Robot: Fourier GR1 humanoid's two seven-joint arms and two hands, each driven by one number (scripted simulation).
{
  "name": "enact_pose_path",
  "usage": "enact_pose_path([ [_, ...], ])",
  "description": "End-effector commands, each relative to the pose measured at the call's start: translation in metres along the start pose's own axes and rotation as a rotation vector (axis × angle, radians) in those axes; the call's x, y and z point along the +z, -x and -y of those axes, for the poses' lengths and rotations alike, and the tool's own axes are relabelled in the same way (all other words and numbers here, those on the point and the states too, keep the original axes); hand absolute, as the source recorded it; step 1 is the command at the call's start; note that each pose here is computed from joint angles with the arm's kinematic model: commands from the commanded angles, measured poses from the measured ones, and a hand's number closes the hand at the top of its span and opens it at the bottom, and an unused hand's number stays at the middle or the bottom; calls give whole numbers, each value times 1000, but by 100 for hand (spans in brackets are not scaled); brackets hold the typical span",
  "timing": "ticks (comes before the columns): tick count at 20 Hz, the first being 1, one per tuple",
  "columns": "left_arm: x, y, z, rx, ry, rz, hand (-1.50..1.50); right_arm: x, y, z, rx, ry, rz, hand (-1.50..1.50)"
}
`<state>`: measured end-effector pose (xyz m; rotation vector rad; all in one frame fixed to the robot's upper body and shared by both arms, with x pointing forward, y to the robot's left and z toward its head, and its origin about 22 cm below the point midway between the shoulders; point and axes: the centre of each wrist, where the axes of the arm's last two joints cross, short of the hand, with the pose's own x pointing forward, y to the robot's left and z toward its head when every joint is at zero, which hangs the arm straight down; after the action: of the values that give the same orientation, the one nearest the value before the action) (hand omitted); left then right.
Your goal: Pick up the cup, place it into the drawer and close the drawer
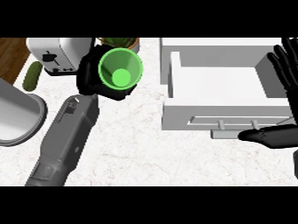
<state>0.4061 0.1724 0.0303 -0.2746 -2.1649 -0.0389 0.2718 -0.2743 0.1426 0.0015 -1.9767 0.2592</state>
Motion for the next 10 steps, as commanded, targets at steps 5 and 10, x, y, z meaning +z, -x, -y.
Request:
enact_pose_path([
  [5,-90,-65,79,-52,61,-5,150,-2,8,-5,-11,18,6,-150],
  [10,-115,-77,108,-102,39,-68,150,-5,5,4,-11,-16,13,-150],
])
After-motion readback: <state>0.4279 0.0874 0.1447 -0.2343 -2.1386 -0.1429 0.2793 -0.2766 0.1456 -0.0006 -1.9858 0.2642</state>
